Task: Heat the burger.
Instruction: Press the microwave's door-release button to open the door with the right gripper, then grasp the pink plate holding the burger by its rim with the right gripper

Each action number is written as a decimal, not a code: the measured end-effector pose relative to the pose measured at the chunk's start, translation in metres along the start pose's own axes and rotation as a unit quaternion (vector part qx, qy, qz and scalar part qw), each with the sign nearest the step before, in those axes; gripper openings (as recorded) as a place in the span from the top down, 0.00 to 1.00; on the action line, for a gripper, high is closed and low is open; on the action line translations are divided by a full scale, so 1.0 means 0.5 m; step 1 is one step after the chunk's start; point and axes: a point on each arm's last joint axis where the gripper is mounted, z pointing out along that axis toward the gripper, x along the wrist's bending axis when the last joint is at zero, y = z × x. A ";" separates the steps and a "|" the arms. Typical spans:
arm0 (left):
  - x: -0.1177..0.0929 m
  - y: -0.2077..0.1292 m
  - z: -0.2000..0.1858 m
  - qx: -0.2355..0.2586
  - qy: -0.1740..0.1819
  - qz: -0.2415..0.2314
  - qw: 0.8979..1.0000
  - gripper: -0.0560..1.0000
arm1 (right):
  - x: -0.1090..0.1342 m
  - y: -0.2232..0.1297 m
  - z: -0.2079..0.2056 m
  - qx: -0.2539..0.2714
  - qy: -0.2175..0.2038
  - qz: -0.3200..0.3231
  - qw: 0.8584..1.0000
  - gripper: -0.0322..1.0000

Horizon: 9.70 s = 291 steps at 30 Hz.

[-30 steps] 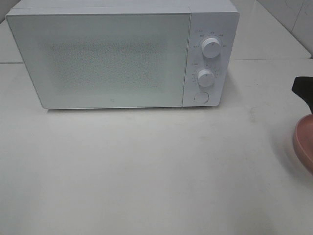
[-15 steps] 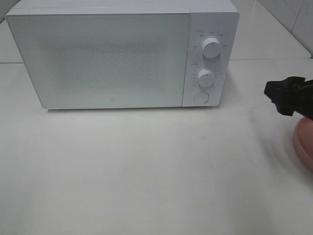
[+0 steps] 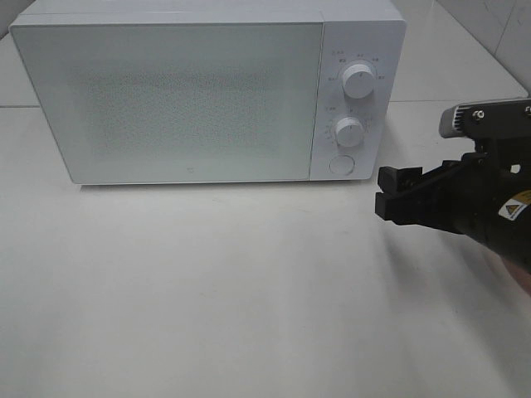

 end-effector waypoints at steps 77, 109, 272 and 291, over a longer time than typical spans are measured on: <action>0.000 0.000 0.000 0.000 0.000 0.000 1.000 0.01 | 0.038 -0.065 0.021 -0.070 -0.019 0.675 0.735 0.95; 0.000 0.000 0.000 0.000 0.000 0.000 1.000 0.01 | 0.126 -0.074 0.184 -0.081 -0.044 0.702 0.706 0.95; 0.000 0.000 0.000 0.000 0.000 0.000 1.000 0.01 | -0.057 0.053 0.095 0.294 -0.047 0.221 0.929 0.95; 0.000 0.000 0.000 0.000 0.000 0.000 1.000 0.01 | -0.090 0.106 0.040 0.451 -0.029 -0.050 0.890 0.88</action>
